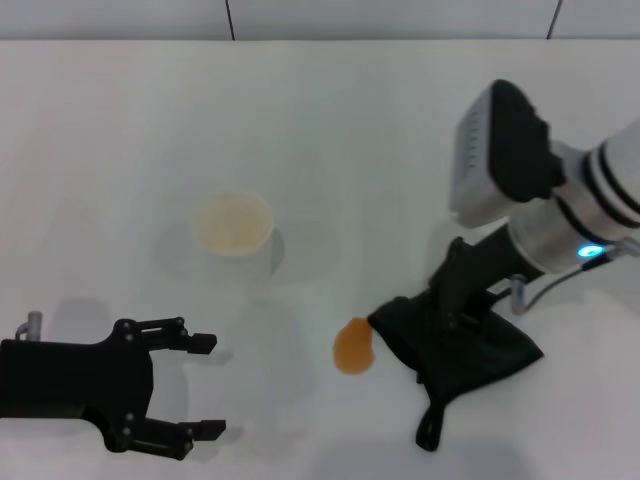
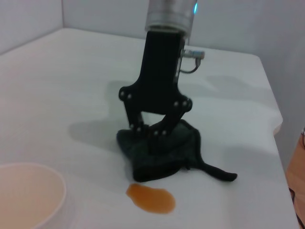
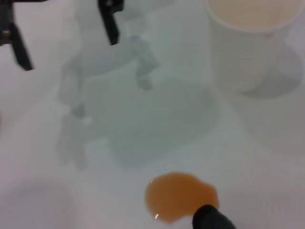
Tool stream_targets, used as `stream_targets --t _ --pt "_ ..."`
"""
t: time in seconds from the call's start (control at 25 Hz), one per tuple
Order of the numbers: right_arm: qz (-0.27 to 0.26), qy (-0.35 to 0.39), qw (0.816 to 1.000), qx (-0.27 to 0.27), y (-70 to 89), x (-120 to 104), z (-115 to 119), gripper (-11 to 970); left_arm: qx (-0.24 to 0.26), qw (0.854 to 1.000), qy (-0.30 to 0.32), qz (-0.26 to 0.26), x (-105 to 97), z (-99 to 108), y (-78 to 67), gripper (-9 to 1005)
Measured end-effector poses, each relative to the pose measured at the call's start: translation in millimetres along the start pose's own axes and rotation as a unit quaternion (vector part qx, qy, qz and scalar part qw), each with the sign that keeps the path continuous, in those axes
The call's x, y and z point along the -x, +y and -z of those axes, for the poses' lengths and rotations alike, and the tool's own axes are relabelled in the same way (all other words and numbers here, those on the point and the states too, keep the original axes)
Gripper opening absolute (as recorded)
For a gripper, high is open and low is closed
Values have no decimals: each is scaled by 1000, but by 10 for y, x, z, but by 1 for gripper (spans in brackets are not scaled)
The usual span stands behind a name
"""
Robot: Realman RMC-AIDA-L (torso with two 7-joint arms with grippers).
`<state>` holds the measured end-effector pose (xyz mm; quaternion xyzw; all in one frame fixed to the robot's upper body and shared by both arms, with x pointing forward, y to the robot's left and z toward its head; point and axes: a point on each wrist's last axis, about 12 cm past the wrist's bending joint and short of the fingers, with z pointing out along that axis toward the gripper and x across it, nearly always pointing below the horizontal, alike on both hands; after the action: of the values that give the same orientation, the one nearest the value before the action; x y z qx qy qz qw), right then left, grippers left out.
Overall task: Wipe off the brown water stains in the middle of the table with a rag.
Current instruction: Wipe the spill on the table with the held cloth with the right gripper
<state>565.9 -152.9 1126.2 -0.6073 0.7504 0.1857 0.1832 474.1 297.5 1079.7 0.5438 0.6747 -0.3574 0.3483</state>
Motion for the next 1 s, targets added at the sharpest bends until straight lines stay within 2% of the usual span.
stream_targets --t 0.2,0.36,0.44,0.68,0.72,0.8,1.0 --pt "23 -6 1000 -19 -49 172 -131 85 11 1000 -8 -3 -70 44 -67 888" --pt "33 -18 999 -15 -16 276 -180 85 15 1000 -7 -2 -99 66 -90 888" --pt "42 -17 999 -2 38 316 -217 85 16 1000 -7 -2 -100 72 -93 888" --pt "86 -6 994 67 342 420 -404 85 16 1000 -7 -3 -101 81 -93 888" --pt "86 -6 994 67 342 420 -404 85 16 1000 -6 -3 -100 84 -92 888" --pt "99 -13 989 108 469 446 -431 85 17 1000 -8 -4 -96 84 -92 888" --pt "105 -25 987 120 494 463 -424 84 17 1000 -10 -3 -98 86 -98 888"
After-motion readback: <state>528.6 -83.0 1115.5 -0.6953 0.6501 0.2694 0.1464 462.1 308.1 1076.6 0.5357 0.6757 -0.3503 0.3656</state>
